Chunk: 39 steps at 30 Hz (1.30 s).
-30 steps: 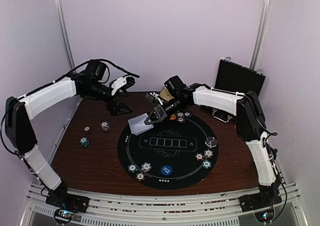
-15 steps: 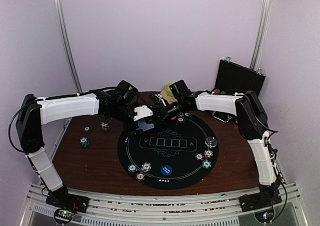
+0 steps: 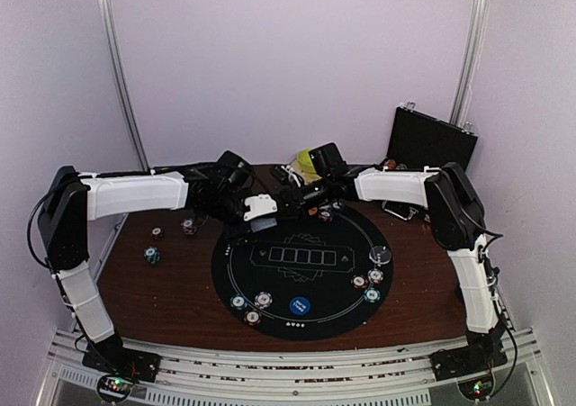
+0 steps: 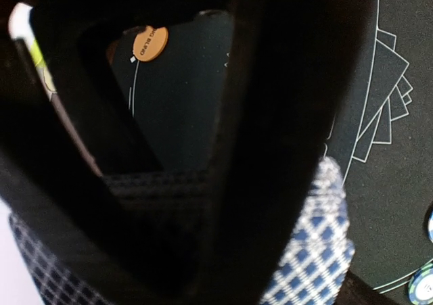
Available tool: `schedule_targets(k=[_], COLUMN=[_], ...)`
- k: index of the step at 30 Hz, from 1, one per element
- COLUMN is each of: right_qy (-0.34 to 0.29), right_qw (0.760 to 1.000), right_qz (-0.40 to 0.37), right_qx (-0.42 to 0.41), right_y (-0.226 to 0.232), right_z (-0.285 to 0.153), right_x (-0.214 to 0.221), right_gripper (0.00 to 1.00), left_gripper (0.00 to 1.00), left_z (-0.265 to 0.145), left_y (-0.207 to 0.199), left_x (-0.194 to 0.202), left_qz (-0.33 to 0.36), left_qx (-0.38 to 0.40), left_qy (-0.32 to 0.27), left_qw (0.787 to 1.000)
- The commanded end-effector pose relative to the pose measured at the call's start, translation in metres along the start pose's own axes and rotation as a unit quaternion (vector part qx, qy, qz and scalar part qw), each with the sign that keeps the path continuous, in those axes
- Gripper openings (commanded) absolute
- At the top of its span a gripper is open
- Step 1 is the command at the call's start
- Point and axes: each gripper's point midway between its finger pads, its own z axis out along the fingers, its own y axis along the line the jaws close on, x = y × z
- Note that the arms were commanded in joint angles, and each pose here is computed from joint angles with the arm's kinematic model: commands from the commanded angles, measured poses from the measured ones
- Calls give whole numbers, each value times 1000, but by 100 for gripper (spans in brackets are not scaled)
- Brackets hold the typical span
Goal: Distribute texas hold em gaming equipment
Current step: Pass from the right arm to the left
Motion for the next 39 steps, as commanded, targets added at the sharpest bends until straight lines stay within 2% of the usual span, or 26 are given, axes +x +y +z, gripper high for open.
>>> schedule_targets(k=[1, 5, 8, 11, 12, 13, 16, 21, 30, 39], right_qy=[-12, -13, -12, -11, -11, -10, -12, -19, -27, -24], right_qw=[1000, 1000, 1000, 1000, 1000, 1000, 999, 999, 998, 998], right_qz=[-23, -18, -15, -12, -12, -10, -3, 11, 19, 24], right_qx=[-13, -11, -10, -14, -15, -18, -31, -50, -59, -51], right_y=[17, 12, 8, 8, 8, 7, 9, 14, 13, 5], right_z=[-8, -9, -8, -8, -8, -8, -7, -8, -8, -5], right_x=[-9, -8, -7, -6, -7, -6, -6, -6, -6, -3], right_gripper=[0, 0, 0, 0, 0, 0, 0, 0, 0, 0], left_gripper=[87, 74, 69, 55, 54, 55, 75, 86, 87, 86], left_z=[0, -2, -3, -3, -2, -3, -3, -7, -22, -25], left_y=[3, 4, 5, 2, 2, 2, 1, 0, 9, 9], left_x=[-13, -15, -17, -19, -19, -20, -22, -23, -25, -26], left_qz=[-8, -11, -13, -12, -14, -16, -21, -34, -46, -50], left_qx=[1, 2, -3, 4, 6, 6, 14, 37, 39, 59], left_qy=[-33, -39, -46, -54, -58, -64, -81, -117, -168, -185], left_qw=[999, 999, 999, 998, 998, 998, 996, 992, 984, 980])
